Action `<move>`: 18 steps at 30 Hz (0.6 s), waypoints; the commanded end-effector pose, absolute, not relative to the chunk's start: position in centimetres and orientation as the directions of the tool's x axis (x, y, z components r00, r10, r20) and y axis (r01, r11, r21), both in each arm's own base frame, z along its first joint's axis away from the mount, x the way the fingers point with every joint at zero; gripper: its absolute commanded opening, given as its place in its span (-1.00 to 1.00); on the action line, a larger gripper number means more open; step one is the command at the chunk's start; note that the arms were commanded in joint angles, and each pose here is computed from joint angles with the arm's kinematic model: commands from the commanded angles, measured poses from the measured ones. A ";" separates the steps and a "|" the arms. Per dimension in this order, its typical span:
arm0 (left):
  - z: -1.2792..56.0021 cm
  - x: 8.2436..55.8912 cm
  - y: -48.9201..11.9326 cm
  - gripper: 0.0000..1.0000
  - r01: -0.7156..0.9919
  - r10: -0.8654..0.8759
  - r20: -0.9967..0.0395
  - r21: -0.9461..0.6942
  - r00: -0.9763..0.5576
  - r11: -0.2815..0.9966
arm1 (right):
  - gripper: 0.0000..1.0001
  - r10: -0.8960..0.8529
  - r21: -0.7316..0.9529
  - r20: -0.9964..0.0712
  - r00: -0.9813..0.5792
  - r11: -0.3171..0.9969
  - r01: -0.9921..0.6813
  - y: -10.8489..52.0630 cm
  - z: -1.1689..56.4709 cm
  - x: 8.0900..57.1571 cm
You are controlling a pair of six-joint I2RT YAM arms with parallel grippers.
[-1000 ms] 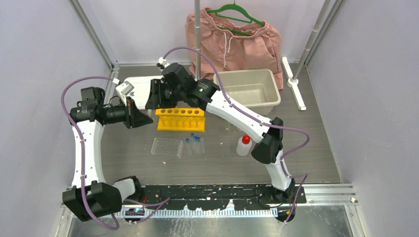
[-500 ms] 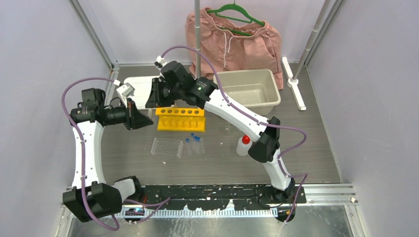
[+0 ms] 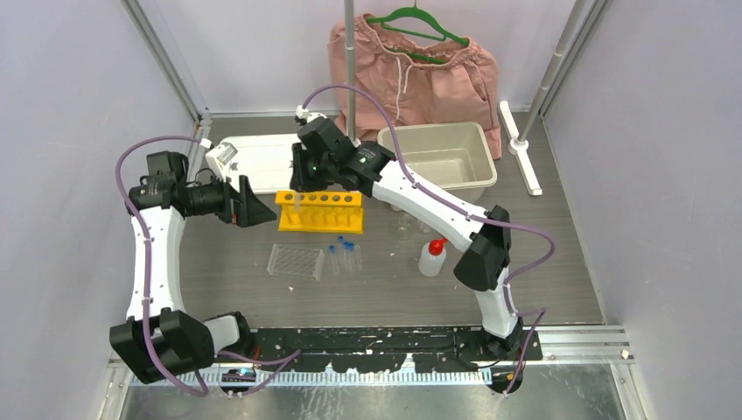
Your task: Organize the chemistry lab equipment
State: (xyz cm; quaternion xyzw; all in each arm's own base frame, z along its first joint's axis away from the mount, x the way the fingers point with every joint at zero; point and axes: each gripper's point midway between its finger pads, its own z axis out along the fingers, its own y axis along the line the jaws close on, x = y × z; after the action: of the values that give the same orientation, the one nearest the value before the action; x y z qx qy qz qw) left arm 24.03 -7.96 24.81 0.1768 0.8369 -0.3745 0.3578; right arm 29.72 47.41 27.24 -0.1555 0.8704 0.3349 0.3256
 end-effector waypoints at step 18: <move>21.2 28.6 -2.3 0.98 0.228 -0.132 -0.566 -0.520 -0.814 0.823 | -0.99 -0.034 0.036 -0.994 -0.104 0.793 -0.608 50.1 27.1 30.1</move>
State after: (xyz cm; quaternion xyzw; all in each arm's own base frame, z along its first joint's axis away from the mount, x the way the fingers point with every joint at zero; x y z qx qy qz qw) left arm 27.72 -3.06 20.00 0.0239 0.9086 -0.3069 0.2825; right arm 26.98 49.17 22.01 -0.2826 0.7673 0.2069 0.5372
